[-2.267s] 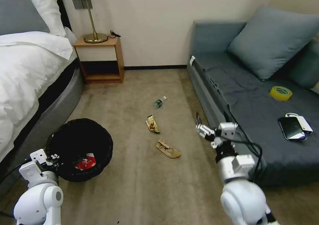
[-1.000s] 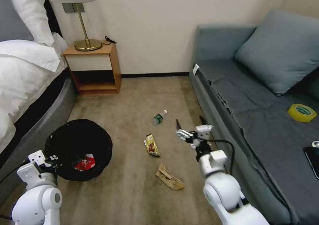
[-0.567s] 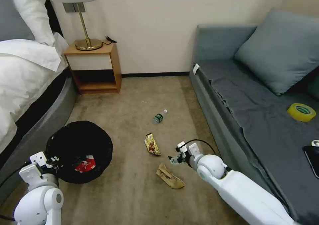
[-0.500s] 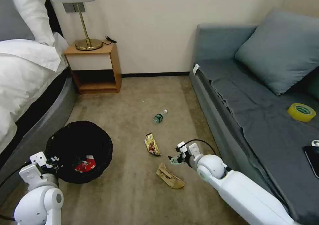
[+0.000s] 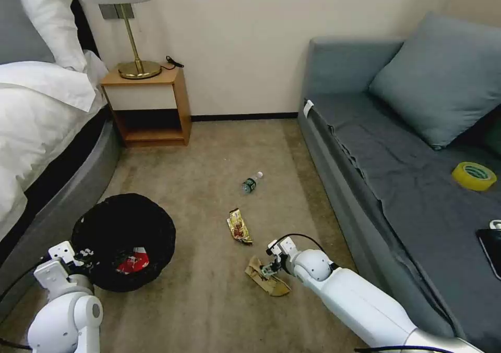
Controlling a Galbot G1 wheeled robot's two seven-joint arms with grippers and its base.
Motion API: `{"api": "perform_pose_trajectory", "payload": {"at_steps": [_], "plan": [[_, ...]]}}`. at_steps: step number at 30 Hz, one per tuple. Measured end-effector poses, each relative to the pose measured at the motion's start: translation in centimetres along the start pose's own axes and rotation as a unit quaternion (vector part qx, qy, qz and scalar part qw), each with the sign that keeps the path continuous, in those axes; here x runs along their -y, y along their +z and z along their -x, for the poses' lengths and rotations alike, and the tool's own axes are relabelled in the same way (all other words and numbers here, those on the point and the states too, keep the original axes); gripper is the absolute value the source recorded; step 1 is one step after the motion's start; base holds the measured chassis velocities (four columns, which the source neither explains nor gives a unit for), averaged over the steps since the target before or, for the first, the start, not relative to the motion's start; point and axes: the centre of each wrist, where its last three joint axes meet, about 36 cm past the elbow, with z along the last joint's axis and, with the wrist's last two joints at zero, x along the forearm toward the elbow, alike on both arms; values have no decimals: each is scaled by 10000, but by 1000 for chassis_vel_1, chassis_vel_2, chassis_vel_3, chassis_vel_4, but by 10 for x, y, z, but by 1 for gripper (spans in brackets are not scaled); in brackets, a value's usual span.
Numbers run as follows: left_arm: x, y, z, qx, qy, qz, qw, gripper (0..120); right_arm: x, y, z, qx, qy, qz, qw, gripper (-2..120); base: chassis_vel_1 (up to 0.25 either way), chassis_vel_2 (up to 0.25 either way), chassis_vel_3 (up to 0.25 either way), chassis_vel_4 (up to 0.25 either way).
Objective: Pick up the trash bin, then pick up the garbage on the floor and place it into the trash bin.
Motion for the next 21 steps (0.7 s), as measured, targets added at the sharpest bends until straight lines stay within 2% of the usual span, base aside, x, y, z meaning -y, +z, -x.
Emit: {"api": "perform_pose_trajectory", "payload": {"at_steps": [7, 16, 21], "plan": [[-1, 2, 0, -9, -21, 21, 10000, 2, -4, 9, 5, 21, 20, -59, 10000, 100, 0, 0, 0, 0], [1, 1, -2, 16, 12, 21, 10000, 2, 10, -5, -17, 425, 350, 38, 9985, 100, 0, 0, 0, 0], [1, -2, -2, 56, 21, 24, 10000, 2, 6, 6, -43, 408, 70, 79, 9991, 100, 0, 0, 0, 0]]}}
